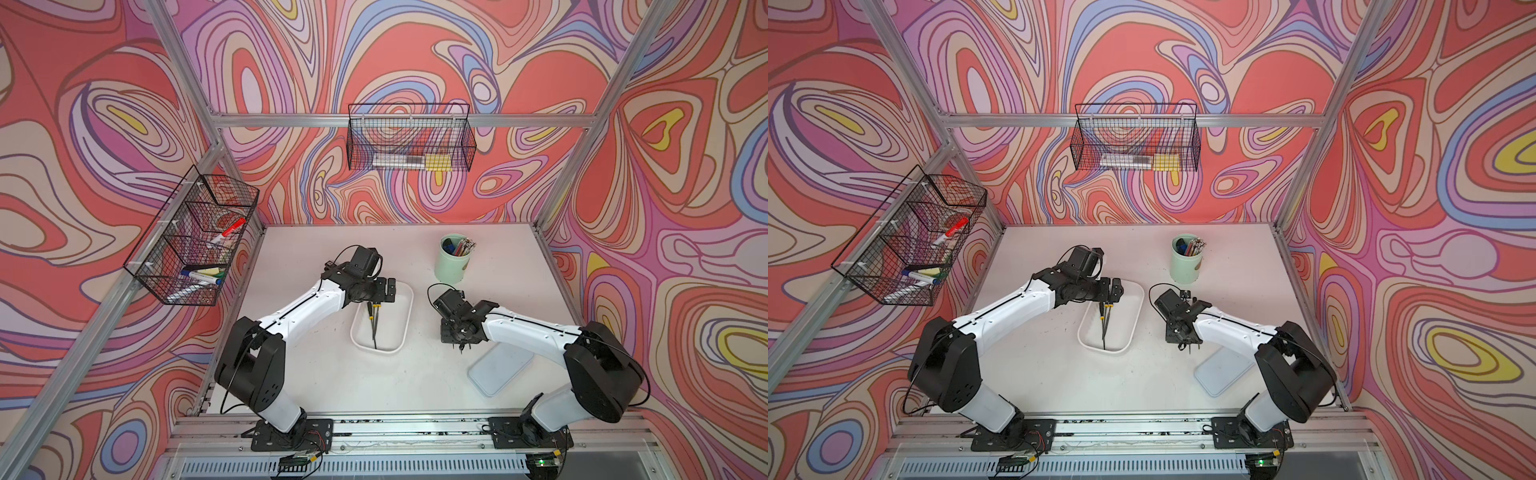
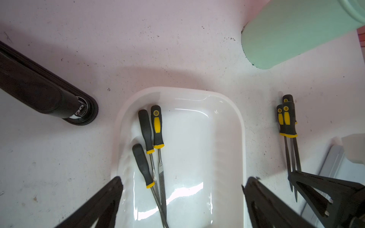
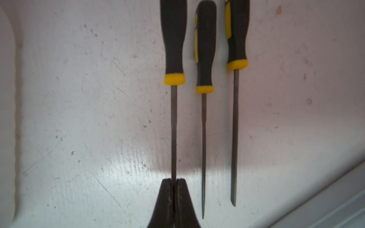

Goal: Take the file tool out of the storage box
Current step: Place the file tool at the center of the board.

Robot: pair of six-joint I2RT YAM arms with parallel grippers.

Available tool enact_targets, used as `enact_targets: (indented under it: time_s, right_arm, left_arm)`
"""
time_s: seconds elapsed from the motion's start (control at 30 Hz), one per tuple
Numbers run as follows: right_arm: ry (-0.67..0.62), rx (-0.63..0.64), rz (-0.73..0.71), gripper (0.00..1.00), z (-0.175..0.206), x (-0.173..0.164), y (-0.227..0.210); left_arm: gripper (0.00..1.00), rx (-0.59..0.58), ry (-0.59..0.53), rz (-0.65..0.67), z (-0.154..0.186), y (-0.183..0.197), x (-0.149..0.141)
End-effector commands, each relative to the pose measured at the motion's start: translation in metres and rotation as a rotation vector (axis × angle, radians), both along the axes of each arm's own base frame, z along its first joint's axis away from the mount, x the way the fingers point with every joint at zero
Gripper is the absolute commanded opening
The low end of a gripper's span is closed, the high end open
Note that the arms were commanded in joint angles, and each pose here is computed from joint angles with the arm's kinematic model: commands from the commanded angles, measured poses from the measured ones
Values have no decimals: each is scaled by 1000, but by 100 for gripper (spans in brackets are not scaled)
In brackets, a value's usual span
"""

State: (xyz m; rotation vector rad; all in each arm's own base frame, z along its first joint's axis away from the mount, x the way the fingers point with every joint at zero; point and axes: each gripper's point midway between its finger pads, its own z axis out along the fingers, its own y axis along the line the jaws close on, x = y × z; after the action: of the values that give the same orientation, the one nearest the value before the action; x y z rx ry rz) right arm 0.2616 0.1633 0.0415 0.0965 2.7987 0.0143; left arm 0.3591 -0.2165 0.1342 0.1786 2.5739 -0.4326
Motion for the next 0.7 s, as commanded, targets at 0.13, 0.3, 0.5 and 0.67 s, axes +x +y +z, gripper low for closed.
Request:
enact_targets:
  time_s: [0.13, 0.3, 0.5, 0.67]
  right_arm:
    - [17, -14, 5, 0, -13, -1, 1]
    - [30, -29, 22, 0, -19, -1, 2]
    - [52, -37, 38, 0, -28, -3, 2]
    - [56, -50, 49, 3, -31, -2, 2]
  left_arm:
    - [99, 17, -12, -3, 2, 4, -3]
    - [99, 28, -8, 1, 0, 6, -4]
    - [99, 30, -8, 5, -1, 7, -4]
    - [99, 37, 0, 2, -3, 7, -4]
